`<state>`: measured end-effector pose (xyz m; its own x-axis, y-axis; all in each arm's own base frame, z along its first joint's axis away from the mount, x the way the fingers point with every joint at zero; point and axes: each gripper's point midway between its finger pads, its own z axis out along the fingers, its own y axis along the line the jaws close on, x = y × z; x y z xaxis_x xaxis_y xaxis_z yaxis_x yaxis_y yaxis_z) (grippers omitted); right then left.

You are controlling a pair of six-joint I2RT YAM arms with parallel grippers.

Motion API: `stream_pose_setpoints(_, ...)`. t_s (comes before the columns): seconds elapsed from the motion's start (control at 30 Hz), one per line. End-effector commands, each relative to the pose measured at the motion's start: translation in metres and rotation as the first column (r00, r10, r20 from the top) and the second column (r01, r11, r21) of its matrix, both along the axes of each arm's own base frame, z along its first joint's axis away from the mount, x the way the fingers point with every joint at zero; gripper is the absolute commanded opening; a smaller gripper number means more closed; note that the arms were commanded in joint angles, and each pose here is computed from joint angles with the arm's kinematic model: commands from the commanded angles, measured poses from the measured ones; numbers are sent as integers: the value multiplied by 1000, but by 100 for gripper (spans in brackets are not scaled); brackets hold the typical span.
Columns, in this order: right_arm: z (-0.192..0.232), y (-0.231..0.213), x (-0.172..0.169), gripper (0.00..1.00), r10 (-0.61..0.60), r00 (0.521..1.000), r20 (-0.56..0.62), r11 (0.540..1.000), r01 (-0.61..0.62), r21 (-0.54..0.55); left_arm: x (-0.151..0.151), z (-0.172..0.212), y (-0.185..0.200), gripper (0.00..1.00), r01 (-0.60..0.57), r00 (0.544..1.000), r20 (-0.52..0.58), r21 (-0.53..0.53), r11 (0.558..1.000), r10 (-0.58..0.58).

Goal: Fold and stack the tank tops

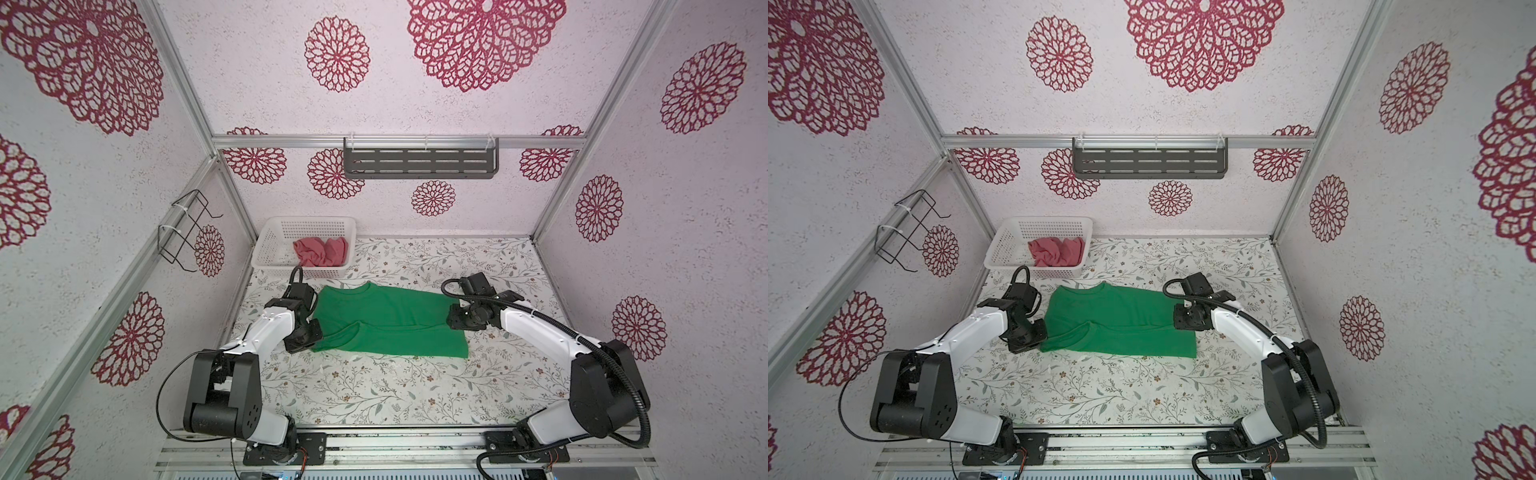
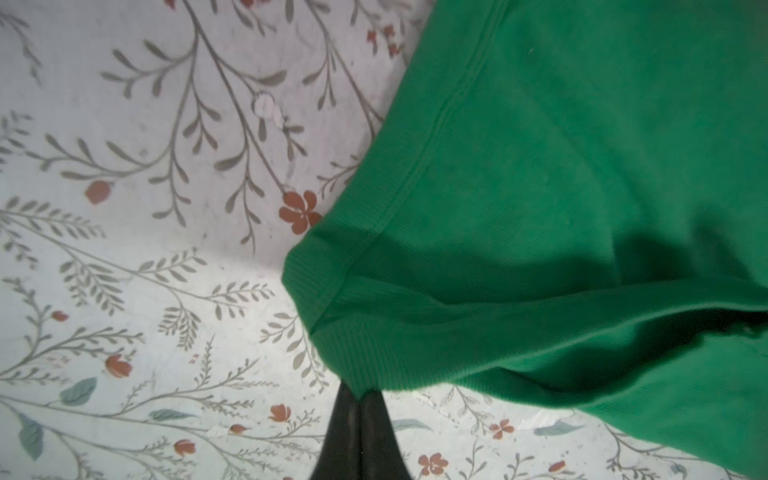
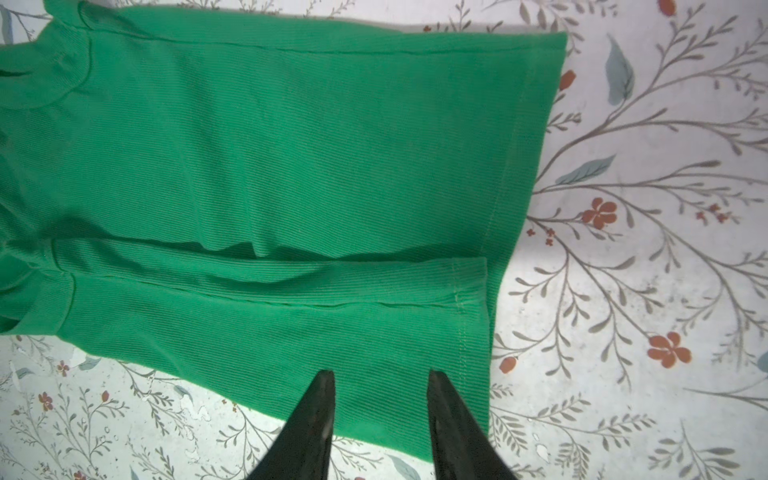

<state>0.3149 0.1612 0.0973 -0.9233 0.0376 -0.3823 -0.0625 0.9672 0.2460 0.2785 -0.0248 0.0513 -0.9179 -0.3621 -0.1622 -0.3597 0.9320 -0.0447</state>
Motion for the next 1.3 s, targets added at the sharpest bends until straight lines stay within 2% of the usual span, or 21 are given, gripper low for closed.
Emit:
stream_pose_setpoints(0.0,-6,1,6,40,0,1000,8,1000,0,16,12,4,8,0,5,1000,12,25,1000,-5)
stream_pose_setpoints(0.17,-28,6,13,39,8,1000,-14,999,-8,44,25,1,14,0,1,1000,6,16,1000,-1)
stream_pose_setpoints(0.5,-74,-11,29,32,-51,996,-78,999,52,14,58,-26,32,0,-30,998,-50,-13,999,29)
stream_pose_setpoints(0.63,-82,-24,29,30,-76,993,-92,997,75,-14,64,-40,42,0,-25,995,-101,18,1000,27)
stream_pose_setpoints(0.93,-78,-31,31,30,-68,994,-84,998,69,12,66,-38,58,0,-42,993,-110,75,996,50)
stream_pose_setpoints(0.97,-72,-30,32,30,-64,995,-77,998,66,17,66,-34,58,7,-41,994,-99,74,996,49)
stream_pose_setpoints(1.03,-59,-27,34,31,-52,997,-54,998,54,37,69,-23,57,31,-40,997,-69,64,997,44)
stream_pose_setpoints(1.07,-49,-25,35,33,-46,998,-37,998,47,48,71,-15,55,39,-38,998,-47,52,998,40)
stream_pose_setpoints(1.17,-23,-23,36,36,-39,999,3,997,39,68,76,12,51,48,-32,999,17,38,999,31)
stream_pose_setpoints(1.27,-4,-26,29,40,-43,999,24,997,42,68,76,45,54,51,-14,998,55,106,994,8)
